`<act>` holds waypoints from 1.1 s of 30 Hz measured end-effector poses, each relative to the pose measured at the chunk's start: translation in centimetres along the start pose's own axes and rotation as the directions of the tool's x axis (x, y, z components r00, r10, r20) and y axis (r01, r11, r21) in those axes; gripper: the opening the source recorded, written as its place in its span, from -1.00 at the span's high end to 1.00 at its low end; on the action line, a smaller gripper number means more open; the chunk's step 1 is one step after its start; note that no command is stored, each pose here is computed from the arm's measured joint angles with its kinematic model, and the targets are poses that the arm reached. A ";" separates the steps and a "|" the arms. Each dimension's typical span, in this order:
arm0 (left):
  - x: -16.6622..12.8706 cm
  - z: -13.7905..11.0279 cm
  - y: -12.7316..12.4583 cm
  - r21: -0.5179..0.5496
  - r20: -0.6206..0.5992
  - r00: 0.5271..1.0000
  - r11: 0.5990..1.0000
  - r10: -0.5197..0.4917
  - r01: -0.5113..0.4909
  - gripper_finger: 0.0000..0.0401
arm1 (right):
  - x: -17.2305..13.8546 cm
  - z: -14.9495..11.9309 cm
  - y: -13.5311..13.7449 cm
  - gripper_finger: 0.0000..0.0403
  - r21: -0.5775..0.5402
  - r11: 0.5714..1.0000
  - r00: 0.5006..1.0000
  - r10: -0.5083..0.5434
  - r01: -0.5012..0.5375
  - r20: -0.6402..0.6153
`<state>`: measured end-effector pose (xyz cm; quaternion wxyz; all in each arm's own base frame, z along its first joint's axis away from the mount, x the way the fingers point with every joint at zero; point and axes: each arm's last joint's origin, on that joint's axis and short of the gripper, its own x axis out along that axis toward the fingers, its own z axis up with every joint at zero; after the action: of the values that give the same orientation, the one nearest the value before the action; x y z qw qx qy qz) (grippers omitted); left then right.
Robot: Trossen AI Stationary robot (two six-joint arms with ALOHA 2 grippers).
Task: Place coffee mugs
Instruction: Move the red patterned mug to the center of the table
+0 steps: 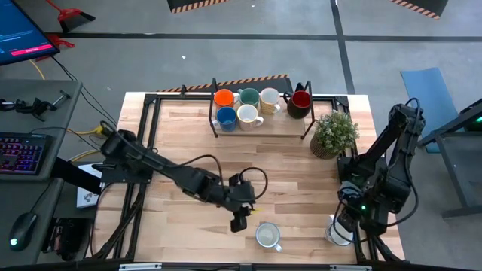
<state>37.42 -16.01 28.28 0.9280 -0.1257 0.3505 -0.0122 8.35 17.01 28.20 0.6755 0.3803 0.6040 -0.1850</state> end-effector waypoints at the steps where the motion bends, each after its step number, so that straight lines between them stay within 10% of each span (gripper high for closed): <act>1: 0.4 0.0 0.1 -0.023 0.004 1.000 1.000 -0.008 0.008 0.35 | 0.0 0.0 0.0 0.37 -0.011 1.000 1.000 0.002 -0.002 0.007; 14: 2.8 3.5 -2.8 -0.032 0.090 0.992 0.995 -0.088 0.091 0.35 | -0.1 0.4 -1.0 0.37 -0.155 0.982 0.993 -0.103 0.110 0.053; 22: 5.3 6.1 -4.0 0.053 -0.117 0.993 0.998 0.027 -0.021 0.35 | -0.1 0.5 -1.1 0.37 -0.249 0.961 0.992 -0.109 0.120 0.056; 33: 8.3 3.6 -3.9 -0.047 -0.262 0.964 0.997 0.047 -0.062 0.35 | -0.1 0.7 -1.1 0.37 -0.361 0.924 0.988 -0.088 0.128 0.125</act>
<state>46.31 -19.90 26.45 0.8699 -0.1387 0.4732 0.0065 8.04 15.80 27.98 0.7548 0.2025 0.6111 -0.1255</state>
